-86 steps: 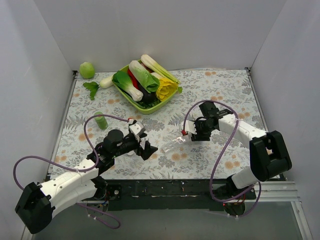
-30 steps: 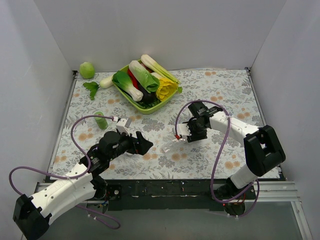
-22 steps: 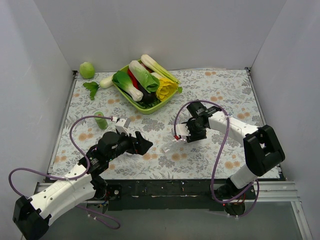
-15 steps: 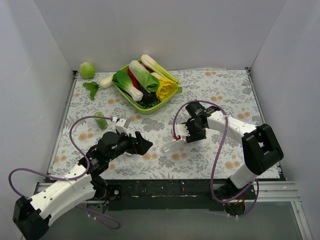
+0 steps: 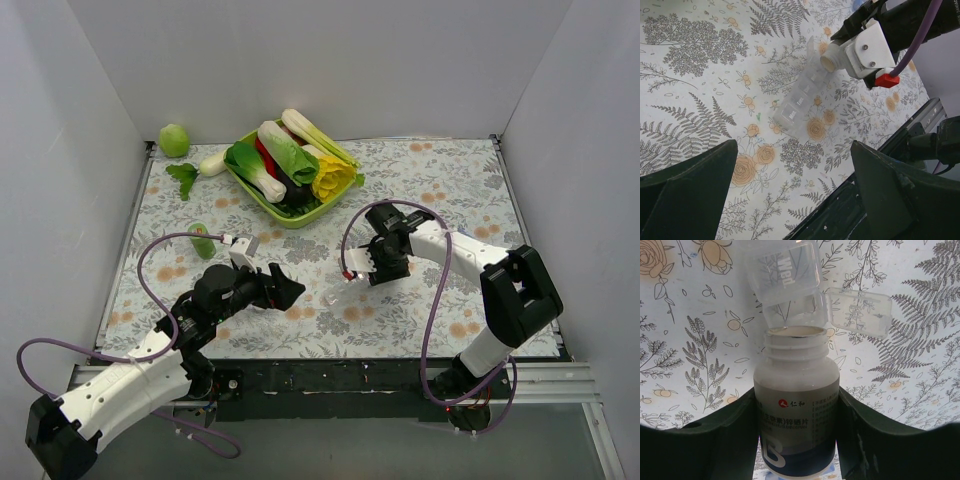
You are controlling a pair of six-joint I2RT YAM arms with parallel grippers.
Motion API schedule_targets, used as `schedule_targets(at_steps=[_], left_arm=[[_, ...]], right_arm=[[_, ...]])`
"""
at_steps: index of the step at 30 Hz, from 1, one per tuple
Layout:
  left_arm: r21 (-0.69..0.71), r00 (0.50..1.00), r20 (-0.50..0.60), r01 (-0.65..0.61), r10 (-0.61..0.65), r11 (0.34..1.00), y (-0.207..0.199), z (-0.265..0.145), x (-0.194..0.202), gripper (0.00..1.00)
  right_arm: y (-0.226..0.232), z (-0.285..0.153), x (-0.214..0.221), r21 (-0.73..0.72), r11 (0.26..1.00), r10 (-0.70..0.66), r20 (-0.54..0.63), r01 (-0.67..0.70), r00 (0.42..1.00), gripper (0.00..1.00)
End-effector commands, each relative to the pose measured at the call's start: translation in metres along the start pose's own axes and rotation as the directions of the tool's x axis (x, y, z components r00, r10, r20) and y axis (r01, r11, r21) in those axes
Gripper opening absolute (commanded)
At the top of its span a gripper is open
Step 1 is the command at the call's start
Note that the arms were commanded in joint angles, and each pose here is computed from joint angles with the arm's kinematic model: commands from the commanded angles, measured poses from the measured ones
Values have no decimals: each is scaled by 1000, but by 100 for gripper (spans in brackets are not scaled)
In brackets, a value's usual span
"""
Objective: Sort the pills into containers
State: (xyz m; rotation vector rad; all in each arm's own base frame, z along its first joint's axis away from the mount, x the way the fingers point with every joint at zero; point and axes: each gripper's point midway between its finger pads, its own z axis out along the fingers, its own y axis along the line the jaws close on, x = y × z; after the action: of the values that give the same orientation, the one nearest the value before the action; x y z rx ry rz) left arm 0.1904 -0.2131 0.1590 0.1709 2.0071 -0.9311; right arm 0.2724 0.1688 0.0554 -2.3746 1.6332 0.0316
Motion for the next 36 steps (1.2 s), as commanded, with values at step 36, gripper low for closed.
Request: schedule_targets(at_steps=[36], left_arm=[[19,1000,24,3,-4,1000,-2,-4,-1,98]], right_arm=[[-7,-8,0,-14,1000,-2,-118,0,993,6]])
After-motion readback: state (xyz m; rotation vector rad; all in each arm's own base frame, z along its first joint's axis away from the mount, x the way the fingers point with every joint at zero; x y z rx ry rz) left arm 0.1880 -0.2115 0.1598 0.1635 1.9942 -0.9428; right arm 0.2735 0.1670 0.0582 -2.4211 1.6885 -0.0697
